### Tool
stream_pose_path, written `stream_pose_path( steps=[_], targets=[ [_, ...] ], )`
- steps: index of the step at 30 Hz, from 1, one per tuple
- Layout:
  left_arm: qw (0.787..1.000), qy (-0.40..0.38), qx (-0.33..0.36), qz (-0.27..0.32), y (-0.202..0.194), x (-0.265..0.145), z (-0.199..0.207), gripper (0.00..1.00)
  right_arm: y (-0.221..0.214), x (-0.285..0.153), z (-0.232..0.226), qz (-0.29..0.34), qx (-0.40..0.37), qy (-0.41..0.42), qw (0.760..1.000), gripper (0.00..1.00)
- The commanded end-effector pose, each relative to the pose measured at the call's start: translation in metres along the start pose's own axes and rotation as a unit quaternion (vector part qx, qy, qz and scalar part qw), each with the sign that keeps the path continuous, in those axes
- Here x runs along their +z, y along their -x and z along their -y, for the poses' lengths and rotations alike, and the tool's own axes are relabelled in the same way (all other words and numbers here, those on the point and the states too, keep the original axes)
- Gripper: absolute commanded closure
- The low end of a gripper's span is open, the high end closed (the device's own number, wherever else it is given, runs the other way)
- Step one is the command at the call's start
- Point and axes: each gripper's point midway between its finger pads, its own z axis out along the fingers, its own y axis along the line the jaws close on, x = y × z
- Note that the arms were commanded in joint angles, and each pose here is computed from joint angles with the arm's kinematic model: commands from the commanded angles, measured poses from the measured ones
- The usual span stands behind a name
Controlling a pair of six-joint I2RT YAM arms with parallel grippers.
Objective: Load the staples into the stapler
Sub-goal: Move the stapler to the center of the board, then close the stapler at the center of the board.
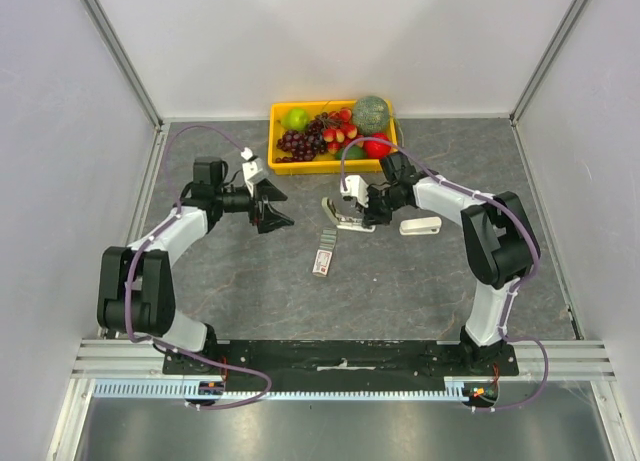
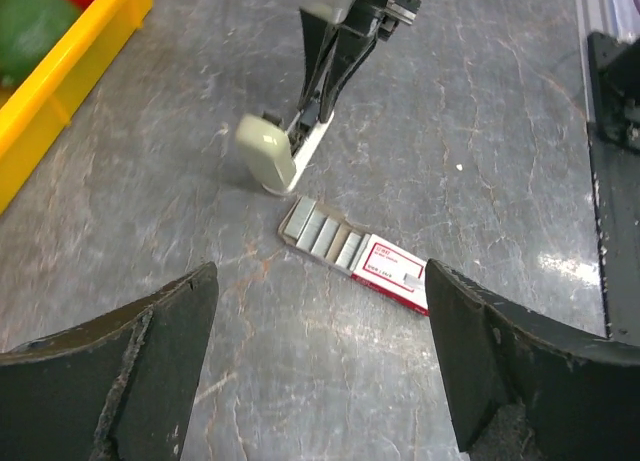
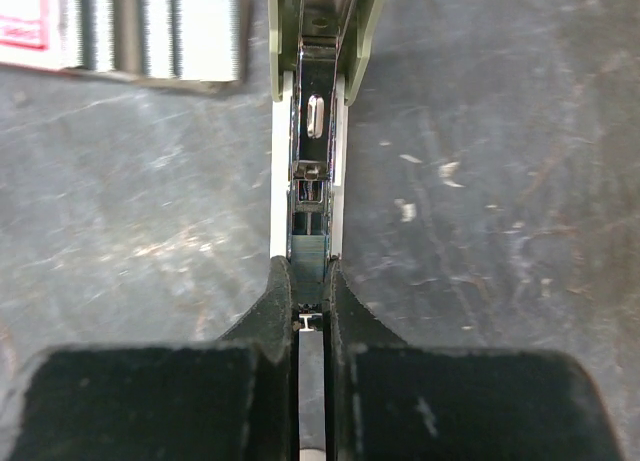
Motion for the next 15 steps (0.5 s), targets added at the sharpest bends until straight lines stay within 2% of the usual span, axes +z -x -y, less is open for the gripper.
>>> stream_pose_path(
  steps=[1, 2, 6, 8, 15],
  targets=[
    [0.990, -0.057, 0.124, 0.012, 0.000, 0.025, 0.015, 0.11, 0.012, -0.017, -0.036, 0.033, -0.034, 0.056, 0.997, 1.00],
    [0.989, -0.069, 0.129, 0.008, -0.004, 0.032, 0.021, 0.12, 0.011, -0.016, -0.039, 0.033, -0.036, 0.060, 0.997, 1.00],
    [0.988, -0.079, 0.134, -0.001, 0.000, 0.051, 0.015, 0.29, 0.002, -0.015, -0.054, 0.028, -0.039, 0.091, 0.995, 1.00],
    [0.988, -0.088, 0.125, -0.011, -0.005, 0.062, 0.013, 0.31, 0.000, -0.015, -0.058, 0.027, -0.044, 0.102, 0.993, 1.00],
    [0.982, -0.100, 0.159, -0.038, -0.006, 0.092, 0.012, 0.35, -0.002, -0.012, -0.066, 0.024, -0.057, 0.118, 0.991, 1.00]
  ],
)
